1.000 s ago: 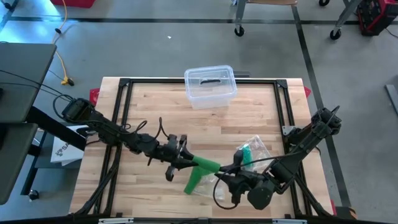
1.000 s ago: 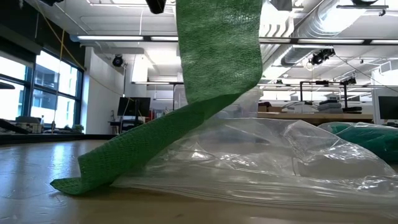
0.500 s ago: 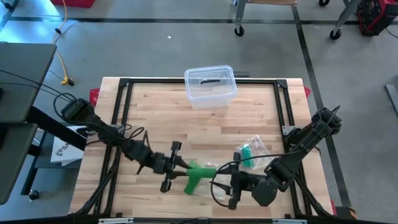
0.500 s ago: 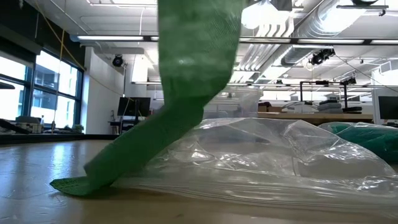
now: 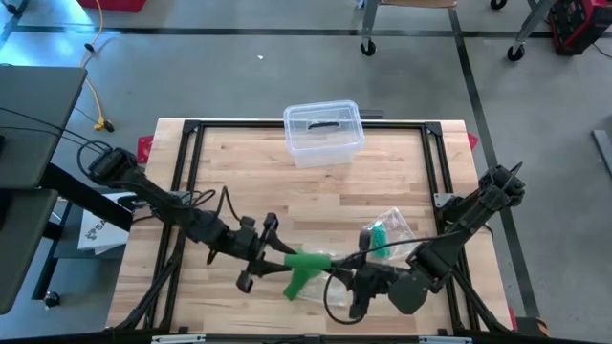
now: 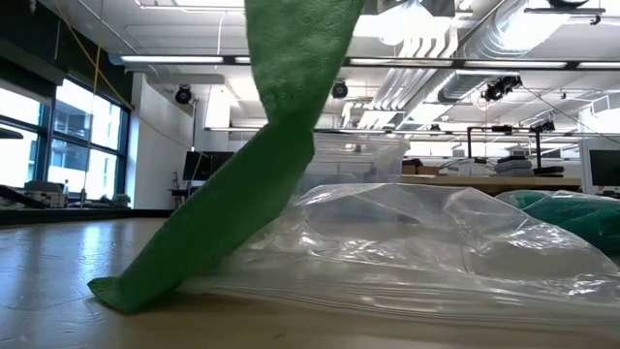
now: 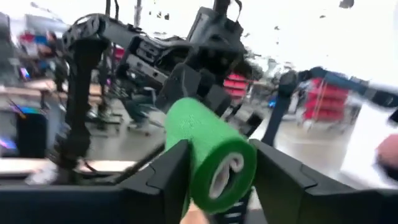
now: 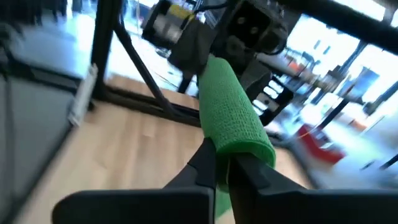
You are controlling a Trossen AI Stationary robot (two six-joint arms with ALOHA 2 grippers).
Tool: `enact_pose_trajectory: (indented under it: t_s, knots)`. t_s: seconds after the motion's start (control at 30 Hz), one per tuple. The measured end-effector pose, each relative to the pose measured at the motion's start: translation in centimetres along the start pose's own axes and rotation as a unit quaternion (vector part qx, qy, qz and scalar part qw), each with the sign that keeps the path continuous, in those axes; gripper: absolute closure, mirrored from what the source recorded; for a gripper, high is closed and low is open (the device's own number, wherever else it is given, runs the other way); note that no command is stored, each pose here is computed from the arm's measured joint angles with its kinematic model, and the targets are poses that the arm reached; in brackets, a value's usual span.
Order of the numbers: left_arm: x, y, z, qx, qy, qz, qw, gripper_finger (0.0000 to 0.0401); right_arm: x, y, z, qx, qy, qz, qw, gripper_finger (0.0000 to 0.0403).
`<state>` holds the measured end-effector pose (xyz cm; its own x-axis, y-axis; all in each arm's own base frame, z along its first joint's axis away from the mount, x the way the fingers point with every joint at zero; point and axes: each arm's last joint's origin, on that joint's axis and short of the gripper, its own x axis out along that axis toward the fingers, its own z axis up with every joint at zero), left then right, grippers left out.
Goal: Roll bandage
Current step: Roll the green bandage
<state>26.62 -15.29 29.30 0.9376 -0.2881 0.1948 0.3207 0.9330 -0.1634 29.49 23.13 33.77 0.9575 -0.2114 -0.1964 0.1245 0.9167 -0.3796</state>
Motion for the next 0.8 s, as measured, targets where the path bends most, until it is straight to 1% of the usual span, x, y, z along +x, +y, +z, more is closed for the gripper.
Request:
enact_pose_trajectory:
  t_s: [0.1,0.17,0.23,0.33,0.4,0.5,0.6,0.7,0.8]
  knots:
    - [-0.3,0.3,0.7,-0.054,-0.006,0.01,0.998,0.023,-0.2,0.1,0.0,-0.092,0.001,-0.004,0.996,0.0396]
    - [-0.3,0.7,1.0,-0.083,-0.011,0.017,0.996,0.0228,-0.1,0.2,-0.1,-0.151,0.003,-0.008,0.988,0.0393]
    - [-0.2,1.3,1.1,-0.101,-0.014,0.024,0.995,0.023,-0.1,0.2,-0.2,-0.205,0.007,-0.012,0.979,0.0392]
    - [-0.1,2.0,0.9,-0.116,0.0,0.025,0.993,0.0238,0.0,0.4,-0.3,-0.25,0.015,-0.028,0.968,0.0392]
    - [0.0,2.3,0.8,-0.126,0.007,0.025,0.992,0.0247,-0.1,0.5,-0.4,-0.257,0.017,-0.03,0.966,0.0391]
    - [0.0,2.3,0.8,-0.125,0.009,0.024,0.992,0.0266,-0.1,0.5,-0.3,-0.253,0.016,-0.029,0.967,0.0391]
    - [0.0,2.3,0.7,-0.108,0.011,0.022,0.994,0.0291,-0.1,0.5,-0.3,-0.214,0.015,-0.03,0.976,0.0389]
    - [0.0,2.3,0.7,-0.081,0.013,0.023,0.996,0.0317,-0.1,0.5,-0.3,-0.126,0.012,-0.03,0.992,0.0372]
    - [-0.1,2.0,0.6,-0.034,0.018,0.019,0.999,0.034,-0.1,0.6,-0.3,-0.027,0.006,-0.018,0.999,0.0335]
